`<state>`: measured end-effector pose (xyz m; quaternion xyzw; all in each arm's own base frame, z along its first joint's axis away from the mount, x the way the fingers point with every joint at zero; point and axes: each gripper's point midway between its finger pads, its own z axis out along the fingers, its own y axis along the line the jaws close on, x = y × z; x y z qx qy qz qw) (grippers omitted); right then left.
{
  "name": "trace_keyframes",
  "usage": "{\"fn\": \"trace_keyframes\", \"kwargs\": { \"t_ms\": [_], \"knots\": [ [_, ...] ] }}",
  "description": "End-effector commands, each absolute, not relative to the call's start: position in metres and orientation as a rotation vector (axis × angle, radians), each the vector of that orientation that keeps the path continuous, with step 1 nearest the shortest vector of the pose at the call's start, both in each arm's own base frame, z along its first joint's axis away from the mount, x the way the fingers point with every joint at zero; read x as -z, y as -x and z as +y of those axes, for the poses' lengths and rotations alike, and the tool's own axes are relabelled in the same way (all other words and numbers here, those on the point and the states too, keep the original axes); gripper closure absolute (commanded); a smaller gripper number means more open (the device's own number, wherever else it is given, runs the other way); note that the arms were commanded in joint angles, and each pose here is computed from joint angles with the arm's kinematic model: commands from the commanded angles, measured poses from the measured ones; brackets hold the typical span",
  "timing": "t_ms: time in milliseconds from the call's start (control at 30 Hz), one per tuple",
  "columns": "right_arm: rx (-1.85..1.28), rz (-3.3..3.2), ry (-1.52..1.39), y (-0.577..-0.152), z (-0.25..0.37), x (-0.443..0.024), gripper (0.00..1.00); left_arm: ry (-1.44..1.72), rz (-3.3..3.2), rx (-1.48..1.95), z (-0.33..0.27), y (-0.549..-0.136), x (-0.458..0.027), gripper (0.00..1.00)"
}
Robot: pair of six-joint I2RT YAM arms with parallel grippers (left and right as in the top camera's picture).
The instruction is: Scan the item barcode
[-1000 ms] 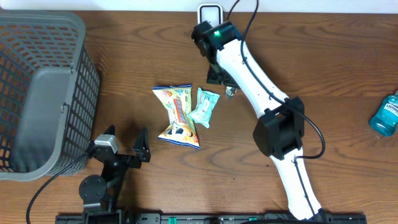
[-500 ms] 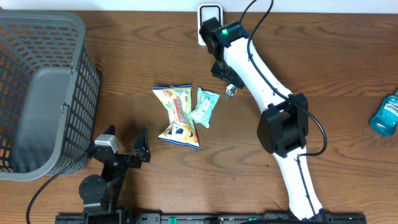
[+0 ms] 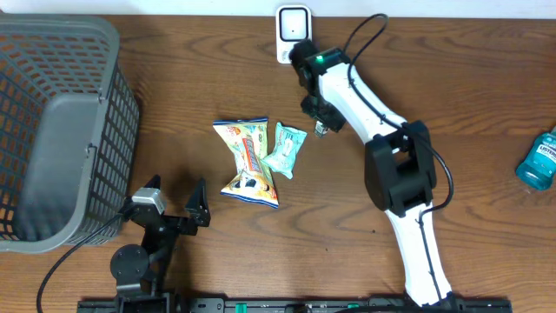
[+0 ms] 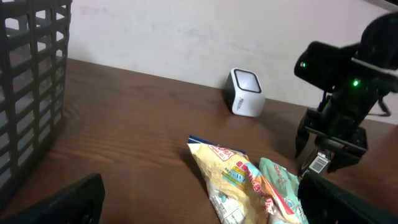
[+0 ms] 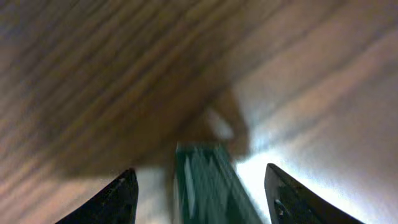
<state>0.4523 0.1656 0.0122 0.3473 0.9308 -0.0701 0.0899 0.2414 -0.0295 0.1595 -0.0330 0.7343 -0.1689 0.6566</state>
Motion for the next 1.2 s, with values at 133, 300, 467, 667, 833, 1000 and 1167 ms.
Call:
{"fn": "trace_keyframes", "kwargs": {
  "t_ms": [133,300,467,667,833,1000,1167],
  "knots": [
    [0.059,2.857,-0.980,-0.462,0.161,-0.001,0.50,0.075,1.708,0.395,-0.032,-0.241,-0.144,0.03],
    [-0.012,2.919,-0.985,-0.452,0.171,0.010,0.52,0.075,1.708,0.395,-0.032,-0.241,-0.144,0.02],
    [-0.041,2.989,-1.000,-0.435,0.177,0.025,0.55,0.075,1.708,0.395,-0.032,-0.241,-0.144,0.02],
    [-0.045,3.023,-0.999,-0.428,0.176,0.028,0.70,0.075,1.708,0.395,-0.032,-0.241,-0.144,0.02],
    [-0.065,3.056,-0.900,-0.429,0.177,0.027,0.85,0.075,1.708,0.395,-0.032,-0.241,-0.144,0.02],
    [-0.349,3.239,-0.577,-0.419,0.194,0.012,0.88,0.075,1.708,0.395,-0.032,-0.241,-0.144,0.02],
    [-0.876,3.401,-0.299,-0.383,0.207,-0.023,0.92,0.075,1.708,0.395,-0.032,-0.241,-0.144,0.02]
  ]
}}
